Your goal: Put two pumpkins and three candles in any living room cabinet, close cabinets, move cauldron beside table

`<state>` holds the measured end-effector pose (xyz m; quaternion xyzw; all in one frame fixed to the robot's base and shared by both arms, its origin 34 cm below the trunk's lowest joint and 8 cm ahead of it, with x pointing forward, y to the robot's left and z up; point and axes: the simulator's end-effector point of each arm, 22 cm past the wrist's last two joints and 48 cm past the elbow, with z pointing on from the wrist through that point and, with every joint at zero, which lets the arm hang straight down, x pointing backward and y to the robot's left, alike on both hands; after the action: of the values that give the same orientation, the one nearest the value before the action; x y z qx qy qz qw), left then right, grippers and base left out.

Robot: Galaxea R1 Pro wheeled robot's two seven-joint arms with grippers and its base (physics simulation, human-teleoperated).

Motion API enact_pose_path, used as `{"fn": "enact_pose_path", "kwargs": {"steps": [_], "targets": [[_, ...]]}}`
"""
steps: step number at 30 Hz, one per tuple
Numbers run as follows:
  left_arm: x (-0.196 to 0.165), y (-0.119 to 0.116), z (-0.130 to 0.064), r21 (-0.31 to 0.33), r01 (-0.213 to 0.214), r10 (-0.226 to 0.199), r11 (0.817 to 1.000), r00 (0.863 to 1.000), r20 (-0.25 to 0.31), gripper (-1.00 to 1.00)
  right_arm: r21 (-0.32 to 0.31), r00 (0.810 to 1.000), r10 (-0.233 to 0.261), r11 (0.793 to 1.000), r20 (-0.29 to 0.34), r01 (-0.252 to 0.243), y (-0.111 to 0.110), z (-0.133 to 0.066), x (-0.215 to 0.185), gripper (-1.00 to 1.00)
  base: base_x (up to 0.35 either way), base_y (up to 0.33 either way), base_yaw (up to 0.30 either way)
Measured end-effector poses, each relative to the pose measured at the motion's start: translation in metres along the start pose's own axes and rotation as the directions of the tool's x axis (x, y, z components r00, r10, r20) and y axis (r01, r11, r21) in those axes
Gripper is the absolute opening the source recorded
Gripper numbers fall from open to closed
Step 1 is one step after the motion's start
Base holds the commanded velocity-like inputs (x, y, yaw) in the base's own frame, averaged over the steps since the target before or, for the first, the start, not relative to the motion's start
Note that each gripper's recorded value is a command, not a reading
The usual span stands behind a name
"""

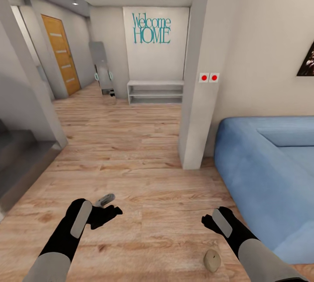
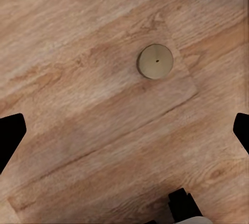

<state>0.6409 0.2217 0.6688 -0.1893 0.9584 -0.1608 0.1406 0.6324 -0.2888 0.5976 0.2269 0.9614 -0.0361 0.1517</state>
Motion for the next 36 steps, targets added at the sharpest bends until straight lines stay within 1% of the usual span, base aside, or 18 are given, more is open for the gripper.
{"fn": "enact_pose_path", "kwargs": {"steps": [3,7,14,16,18,22,27,36], "targets": [[0.001,0.002,0.004,0.001,0.004,-0.004,1.000,1.000,0.000,1.00,-0.002,1.000,0.005,1.000,0.007,-0.005,-0.001,0.003,-0.003,1.00,0.000,0.000,0.000],[0.002,0.005,0.010,0.001,0.005,-0.005,1.000,1.000,0.001,1.00,-0.024,0.999,0.013,1.000,0.043,-0.012,0.007,0.002,-0.016,1.00,0.000,0.000,0.000],[0.005,0.009,0.020,0.009,0.006,-0.006,1.000,1.000,0.001,1.00,-0.023,0.999,0.019,1.000,0.044,-0.018,0.005,0.013,-0.013,1.00,0.000,0.000,0.000],[0.005,0.006,0.023,0.039,0.009,-0.009,0.999,1.000,0.002,1.00,-0.017,0.999,0.021,1.000,0.044,-0.020,0.001,0.017,-0.013,1.00,0.000,0.000,0.000],[0.003,0.002,0.023,0.086,0.010,-0.010,0.996,1.000,0.006,1.00,-0.007,0.999,0.023,1.000,0.047,-0.023,-0.007,0.021,-0.015,1.00,0.000,0.000,0.000],[-0.006,0.002,0.021,0.174,0.007,-0.011,0.985,1.000,0.020,1.00,0.014,0.999,0.025,1.000,0.030,-0.025,-0.019,0.033,-0.007,1.00,0.000,0.000,0.000],[-0.012,0.011,0.021,0.213,0.004,-0.011,0.977,0.999,0.031,1.00,0.026,1.000,0.025,0.999,0.016,-0.026,-0.025,0.044,0.002,1.00,0.000,0.000,0.000],[-0.006,0.014,0.036,0.223,0.001,-0.007,0.975,1.000,0.028,1.00,0.022,1.000,0.026,0.999,0.016,-0.026,-0.025,0.060,0.009,1.00,0.000,0.000,0.000]]}}
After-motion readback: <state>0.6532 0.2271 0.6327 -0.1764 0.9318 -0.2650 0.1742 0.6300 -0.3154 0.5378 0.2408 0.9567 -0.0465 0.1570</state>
